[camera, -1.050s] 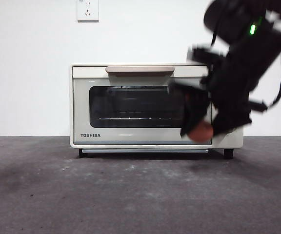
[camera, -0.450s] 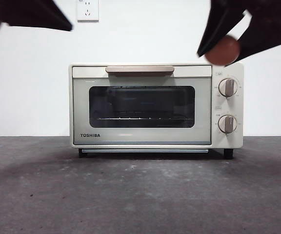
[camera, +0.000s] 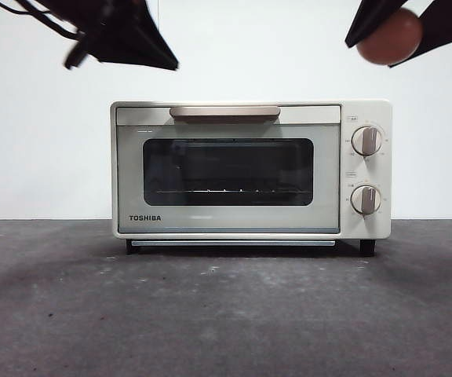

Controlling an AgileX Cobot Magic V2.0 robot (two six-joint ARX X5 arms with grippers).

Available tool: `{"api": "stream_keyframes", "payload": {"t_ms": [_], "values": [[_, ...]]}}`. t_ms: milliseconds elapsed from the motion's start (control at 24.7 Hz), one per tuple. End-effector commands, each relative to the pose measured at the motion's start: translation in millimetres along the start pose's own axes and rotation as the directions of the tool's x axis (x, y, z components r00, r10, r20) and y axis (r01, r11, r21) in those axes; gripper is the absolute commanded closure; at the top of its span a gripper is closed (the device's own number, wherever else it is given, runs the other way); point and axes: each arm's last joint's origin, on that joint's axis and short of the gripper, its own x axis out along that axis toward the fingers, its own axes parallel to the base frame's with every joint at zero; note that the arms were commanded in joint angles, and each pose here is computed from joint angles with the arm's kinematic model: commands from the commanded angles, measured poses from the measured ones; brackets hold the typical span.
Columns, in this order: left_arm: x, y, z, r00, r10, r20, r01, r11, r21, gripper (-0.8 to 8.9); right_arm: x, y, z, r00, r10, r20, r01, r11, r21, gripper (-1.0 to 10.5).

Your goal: Eggoven

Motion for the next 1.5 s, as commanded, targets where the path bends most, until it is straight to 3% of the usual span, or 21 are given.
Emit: {"api": "stream_keyframes", "payload": {"t_ms": [41, 1014, 1500], "values": [[17, -1, 8, 1.000, -0.002, -0.001, 0.002, 0.999, 0.045, 8.06, -4, 3, 5, 1.000, 0.013, 0.024, -0.012, 1.000, -0.013, 9.4], [72, 2, -16, 0.991, 0.053, -0.122, -0.043, 0.996, 0.079, 8.06, -8, 2, 3, 1.000, 0.012, 0.017, -0.011, 0.999, -0.031, 9.4], [79, -33, -49, 0.927, 0.003, -0.376, 0.049, 0.991, 0.127, 8.06, -8, 3, 4, 1.000, 0.013, 0.024, -0.011, 0.999, -0.050, 9.4]]}}
